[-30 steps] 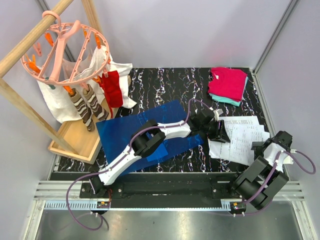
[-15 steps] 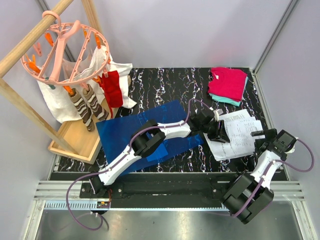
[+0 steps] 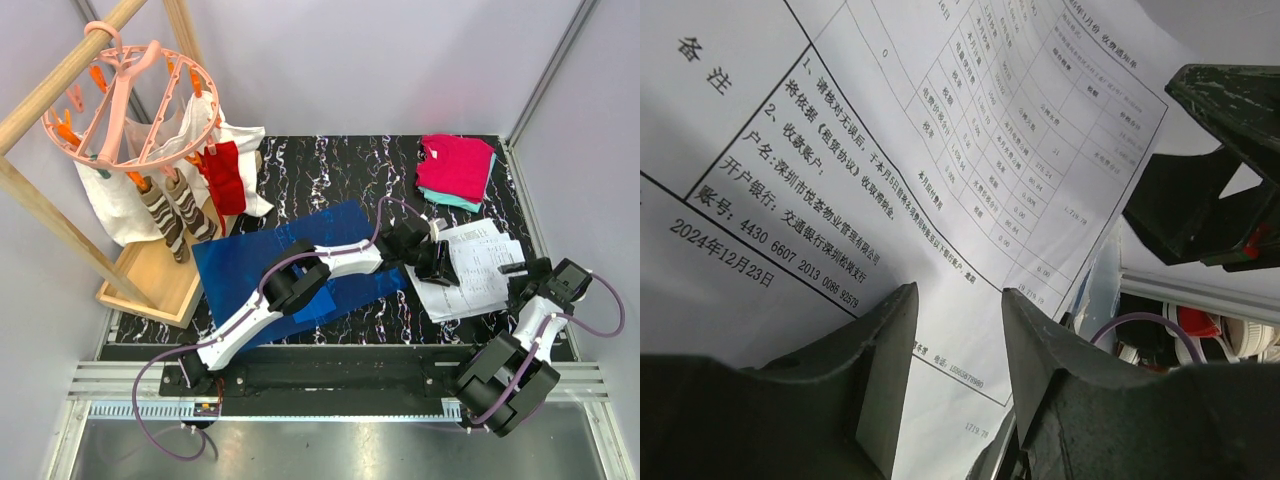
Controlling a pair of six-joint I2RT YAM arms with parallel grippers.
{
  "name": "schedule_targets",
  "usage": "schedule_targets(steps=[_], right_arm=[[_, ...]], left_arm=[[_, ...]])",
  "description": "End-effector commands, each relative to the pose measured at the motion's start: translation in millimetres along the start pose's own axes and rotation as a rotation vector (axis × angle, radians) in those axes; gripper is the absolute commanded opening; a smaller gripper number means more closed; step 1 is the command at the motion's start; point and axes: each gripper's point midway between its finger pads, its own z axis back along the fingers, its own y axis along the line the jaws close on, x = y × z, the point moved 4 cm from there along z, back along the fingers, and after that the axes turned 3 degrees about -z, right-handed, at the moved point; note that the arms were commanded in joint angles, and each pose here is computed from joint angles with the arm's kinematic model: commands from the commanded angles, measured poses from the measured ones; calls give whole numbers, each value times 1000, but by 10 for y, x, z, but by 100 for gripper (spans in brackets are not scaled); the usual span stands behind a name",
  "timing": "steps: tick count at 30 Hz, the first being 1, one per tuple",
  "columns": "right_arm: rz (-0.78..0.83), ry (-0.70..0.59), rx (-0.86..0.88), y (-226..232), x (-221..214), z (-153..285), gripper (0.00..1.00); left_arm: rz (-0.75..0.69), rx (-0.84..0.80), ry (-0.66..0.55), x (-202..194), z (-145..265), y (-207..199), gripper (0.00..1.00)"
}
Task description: Put the files into the folder
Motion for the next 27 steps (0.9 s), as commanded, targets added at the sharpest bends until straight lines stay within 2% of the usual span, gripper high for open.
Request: schedule_targets(steps=[1, 2, 5, 6, 8, 10, 11, 13, 18, 20, 21, 22, 23, 24, 25, 26, 27], right_arm=[[44, -53, 30, 37, 90, -15, 74], [52, -75, 22, 33, 126, -5, 63], [89, -144, 16, 75, 250, 57, 48], [92, -159, 22, 101, 273, 77, 35], [101, -195, 43, 163, 332, 123, 22], [125, -228, 71, 264, 408, 193, 4], [130, -236, 75, 296, 430, 219, 0], [161, -274, 113, 451, 525, 338, 0], [255, -313, 221, 926, 598, 643, 0], [331, -280, 288, 1180, 446, 697, 0], [381, -282, 345, 1390, 421, 799, 0], [414, -251, 372, 1513, 361, 787, 0], [467, -179, 436, 1691, 159, 814, 0], [505, -165, 503, 1920, 119, 940, 0], [544, -108, 530, 2042, 13, 891, 0], [618, -25, 600, 2216, -285, 960, 0], [664, -1, 634, 2408, -364, 1010, 0]], left_arm=[[-13, 32, 61, -65, 40, 37, 48], [-34, 33, 73, -61, 56, -3, 49], [-75, 37, 74, 21, 153, -122, 54], [-87, 23, 71, 50, 190, -175, 57], [-122, -26, 48, 176, 337, -454, 65], [-174, -61, 17, 307, 527, -766, 70], [-192, -70, 6, 350, 609, -901, 72], [-241, -107, -41, 453, 845, -1246, 73], [-304, -145, -128, 534, 1427, -1786, 76], [-307, -98, -152, 520, 1590, -1647, 77], [-329, -82, -235, 625, 1896, -1757, 77], [-332, -66, -262, 634, 2036, -1733, 77], [-314, -17, -259, 552, 2086, -1488, 77], [-343, -22, -311, 545, 2384, -1626, 78], [-339, 22, -354, 604, 2568, -1506, 78], [-337, 86, -335, 473, 2637, -1243, 78], [-367, 120, -418, 492, 2973, -1306, 78]])
